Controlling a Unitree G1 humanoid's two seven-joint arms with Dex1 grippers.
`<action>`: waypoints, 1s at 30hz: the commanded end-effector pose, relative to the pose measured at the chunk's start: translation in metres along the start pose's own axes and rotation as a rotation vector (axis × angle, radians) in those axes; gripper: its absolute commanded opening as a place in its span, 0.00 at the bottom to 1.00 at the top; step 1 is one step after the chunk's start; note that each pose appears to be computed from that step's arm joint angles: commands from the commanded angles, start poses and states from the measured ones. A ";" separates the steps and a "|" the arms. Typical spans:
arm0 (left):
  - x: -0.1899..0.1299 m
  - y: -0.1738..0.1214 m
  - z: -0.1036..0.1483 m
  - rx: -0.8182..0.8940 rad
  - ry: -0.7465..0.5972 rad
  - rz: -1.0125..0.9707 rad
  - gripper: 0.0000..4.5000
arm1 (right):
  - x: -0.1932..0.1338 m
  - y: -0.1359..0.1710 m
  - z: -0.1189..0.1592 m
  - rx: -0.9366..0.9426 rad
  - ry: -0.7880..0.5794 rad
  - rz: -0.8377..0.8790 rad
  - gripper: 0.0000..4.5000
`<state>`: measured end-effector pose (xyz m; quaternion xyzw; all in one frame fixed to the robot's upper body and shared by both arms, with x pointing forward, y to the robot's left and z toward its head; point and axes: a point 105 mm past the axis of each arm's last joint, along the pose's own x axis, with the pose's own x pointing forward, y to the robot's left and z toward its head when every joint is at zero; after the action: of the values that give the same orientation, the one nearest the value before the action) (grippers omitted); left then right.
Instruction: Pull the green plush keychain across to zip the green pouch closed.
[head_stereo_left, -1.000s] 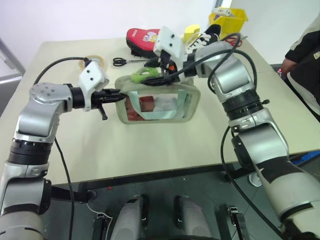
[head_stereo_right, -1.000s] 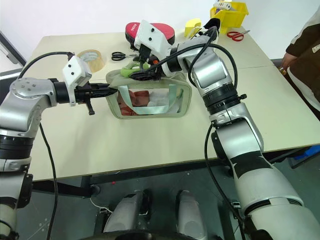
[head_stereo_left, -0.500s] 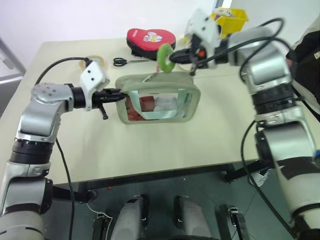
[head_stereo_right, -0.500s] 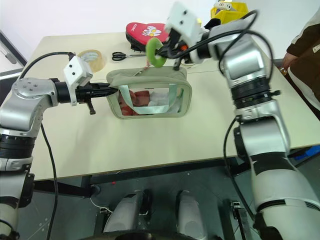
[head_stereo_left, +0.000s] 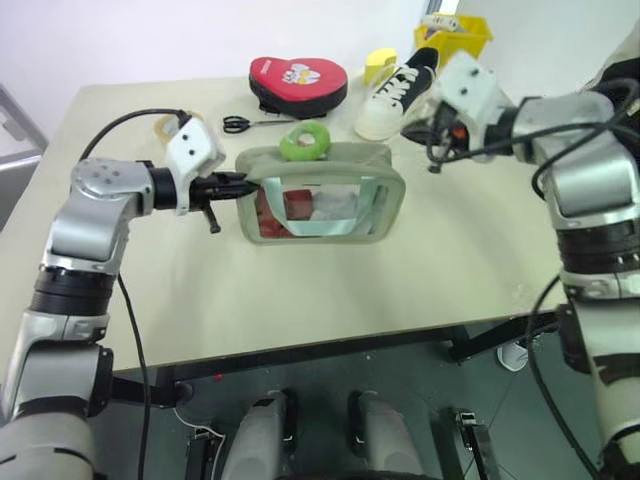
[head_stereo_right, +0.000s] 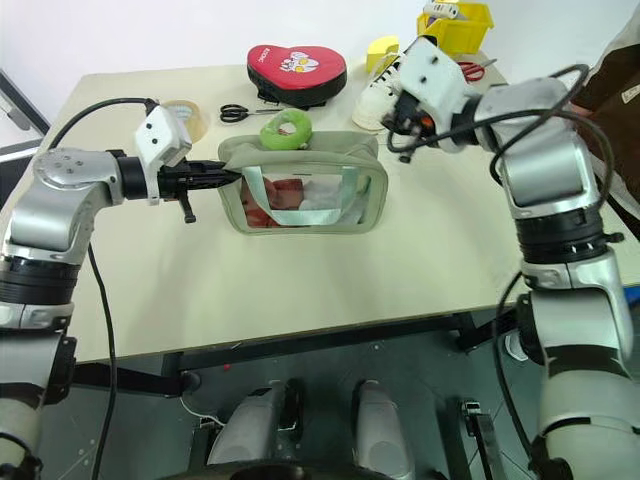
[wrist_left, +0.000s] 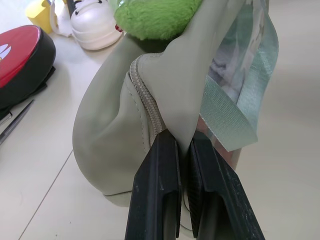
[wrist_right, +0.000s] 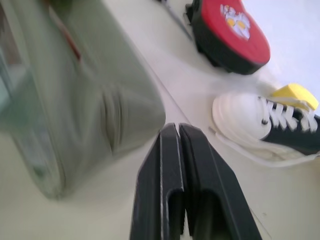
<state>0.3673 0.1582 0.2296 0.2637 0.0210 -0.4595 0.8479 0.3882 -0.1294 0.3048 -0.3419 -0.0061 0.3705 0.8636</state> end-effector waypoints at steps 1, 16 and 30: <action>0.000 0.002 0.013 0.053 -0.028 0.001 0.00 | 0.004 -0.007 0.039 0.080 -0.144 0.003 0.24; -0.004 -0.003 0.010 0.058 -0.023 0.009 0.00 | 0.080 0.012 0.034 0.300 -0.097 0.126 0.99; 0.000 0.000 0.011 0.062 -0.025 0.017 0.00 | 0.075 0.020 0.033 0.349 -0.124 0.199 0.12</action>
<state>0.3644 0.1558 0.2275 0.2707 0.0122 -0.4571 0.8471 0.4258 -0.0494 0.2758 -0.1616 0.0790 0.4710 0.8636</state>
